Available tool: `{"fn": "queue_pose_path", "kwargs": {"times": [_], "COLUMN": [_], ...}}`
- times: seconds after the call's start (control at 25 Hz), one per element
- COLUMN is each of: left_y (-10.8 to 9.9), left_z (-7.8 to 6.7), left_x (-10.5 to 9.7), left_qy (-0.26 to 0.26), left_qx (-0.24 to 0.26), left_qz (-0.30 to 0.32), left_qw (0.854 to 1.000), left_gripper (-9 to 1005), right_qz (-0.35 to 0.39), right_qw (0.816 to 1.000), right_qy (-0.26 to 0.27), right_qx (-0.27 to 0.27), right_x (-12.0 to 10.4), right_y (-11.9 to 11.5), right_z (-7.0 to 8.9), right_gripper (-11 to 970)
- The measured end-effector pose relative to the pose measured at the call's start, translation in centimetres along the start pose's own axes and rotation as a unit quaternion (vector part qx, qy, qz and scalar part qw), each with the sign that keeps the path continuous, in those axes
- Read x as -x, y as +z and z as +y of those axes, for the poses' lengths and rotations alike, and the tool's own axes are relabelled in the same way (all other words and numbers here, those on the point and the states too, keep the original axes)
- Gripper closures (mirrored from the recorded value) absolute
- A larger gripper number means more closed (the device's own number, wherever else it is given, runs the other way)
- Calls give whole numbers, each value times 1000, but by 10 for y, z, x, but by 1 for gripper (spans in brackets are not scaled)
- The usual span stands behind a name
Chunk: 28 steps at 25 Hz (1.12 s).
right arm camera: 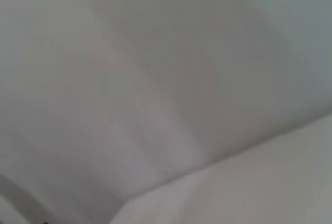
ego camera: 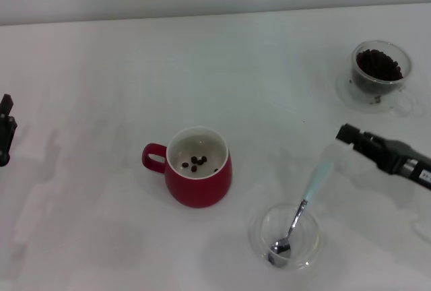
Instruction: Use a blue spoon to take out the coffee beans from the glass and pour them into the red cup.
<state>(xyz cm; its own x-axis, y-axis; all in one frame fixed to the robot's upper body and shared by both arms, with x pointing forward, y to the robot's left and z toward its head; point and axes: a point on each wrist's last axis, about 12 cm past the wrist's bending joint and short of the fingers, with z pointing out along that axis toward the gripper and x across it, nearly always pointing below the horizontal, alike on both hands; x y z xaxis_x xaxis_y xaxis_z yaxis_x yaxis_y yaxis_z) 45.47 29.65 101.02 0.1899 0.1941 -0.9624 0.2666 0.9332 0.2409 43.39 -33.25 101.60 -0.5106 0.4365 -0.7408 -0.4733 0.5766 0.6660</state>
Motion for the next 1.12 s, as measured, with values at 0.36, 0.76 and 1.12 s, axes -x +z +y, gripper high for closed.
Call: {"fn": "queue_pose_path", "kwargs": {"times": [0.36,0.76,1.12], "left_y": [1,13,24], "left_z": [3,9,15], "left_x": [0,5,11], "left_qy": [3,23,-3], "left_qx": [5,42,136], "left_qz": [0,-15,-35], "left_qw": [1000,999,990], "left_gripper": [489,490,489], "right_qz": [-118,-217,-255], "right_qw": [988,931,849], "right_qy": [-90,-218,-274], "right_qx": [-51,-196,-372], "right_x": [37,40,46], "right_y": [-30,-58,-91], "right_z": [-9,-23,-44], "right_gripper": [741,730,703]}}
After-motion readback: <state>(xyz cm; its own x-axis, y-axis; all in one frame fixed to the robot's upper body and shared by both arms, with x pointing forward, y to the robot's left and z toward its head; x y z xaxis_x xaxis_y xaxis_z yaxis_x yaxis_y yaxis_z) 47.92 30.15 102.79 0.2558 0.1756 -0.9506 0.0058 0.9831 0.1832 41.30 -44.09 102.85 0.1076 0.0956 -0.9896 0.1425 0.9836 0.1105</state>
